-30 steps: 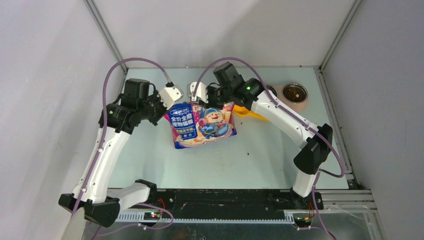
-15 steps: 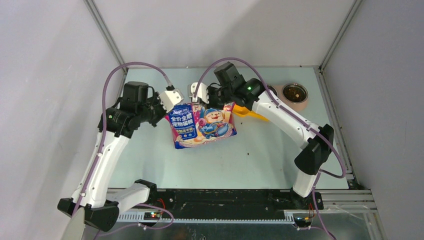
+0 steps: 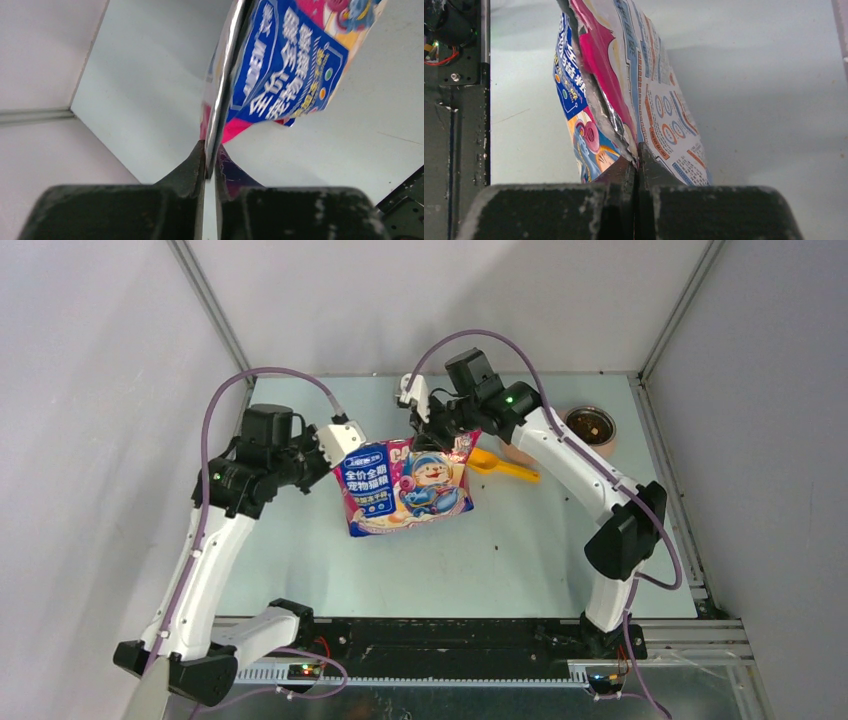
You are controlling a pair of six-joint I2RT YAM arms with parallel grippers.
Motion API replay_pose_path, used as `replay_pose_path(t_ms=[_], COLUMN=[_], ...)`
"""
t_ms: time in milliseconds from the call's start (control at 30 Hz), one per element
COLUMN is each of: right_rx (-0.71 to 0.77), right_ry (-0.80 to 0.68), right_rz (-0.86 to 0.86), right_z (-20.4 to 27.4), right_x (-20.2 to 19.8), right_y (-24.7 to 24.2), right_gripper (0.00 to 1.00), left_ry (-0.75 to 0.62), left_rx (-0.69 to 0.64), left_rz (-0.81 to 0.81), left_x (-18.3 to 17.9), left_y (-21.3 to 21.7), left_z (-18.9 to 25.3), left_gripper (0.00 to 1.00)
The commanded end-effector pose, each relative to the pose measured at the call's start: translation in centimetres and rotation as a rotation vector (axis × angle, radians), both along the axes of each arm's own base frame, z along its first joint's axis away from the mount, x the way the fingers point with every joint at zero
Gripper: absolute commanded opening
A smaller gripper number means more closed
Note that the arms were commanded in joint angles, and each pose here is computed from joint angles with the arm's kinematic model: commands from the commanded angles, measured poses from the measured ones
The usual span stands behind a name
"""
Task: Serve the pet food
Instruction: Close the pet food bag at the center of the board.
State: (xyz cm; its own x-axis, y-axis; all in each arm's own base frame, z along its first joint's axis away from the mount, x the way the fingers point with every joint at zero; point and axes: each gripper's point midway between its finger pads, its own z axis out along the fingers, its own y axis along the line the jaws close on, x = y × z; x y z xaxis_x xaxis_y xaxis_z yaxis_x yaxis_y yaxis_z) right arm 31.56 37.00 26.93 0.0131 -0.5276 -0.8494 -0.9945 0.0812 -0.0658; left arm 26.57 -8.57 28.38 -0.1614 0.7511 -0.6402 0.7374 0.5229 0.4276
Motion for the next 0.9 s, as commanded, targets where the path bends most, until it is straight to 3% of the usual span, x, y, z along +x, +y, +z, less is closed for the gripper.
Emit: replay_pose_path(t_ms=[0,67,133,533,867], right_rx=[0.161,0.168,0.173,0.181,0.179], right_ry=[-0.117,-0.106,-0.096,-0.055,-0.039], right_rz=[-0.11,-0.105,-0.101,-0.08,-0.072], right_z=[8.0,8.1,8.1,7.9,7.8], right_x=[3.2,3.1,3.1,2.9,2.6], right_y=[-2.1,-1.9,-1.8,-1.2,-1.2], right_gripper=[0.0,0.0,0.0,0.0,0.0], left_ry=[-0.026,-0.027,-0.031,-0.064,-0.086], left_rx=[0.057,0.011,-0.022,-0.061,-0.065], left_rz=[0.055,0.013,-0.022,-0.133,-0.155], left_x=[-1.6,-1.9,-1.9,0.2,3.4], left_y=[2.5,1.4,0.3,-5.5,-7.7], left_z=[1.9,2.7,3.4,4.2,3.9], left_gripper=[0.26,0.4,0.45,0.48,0.47])
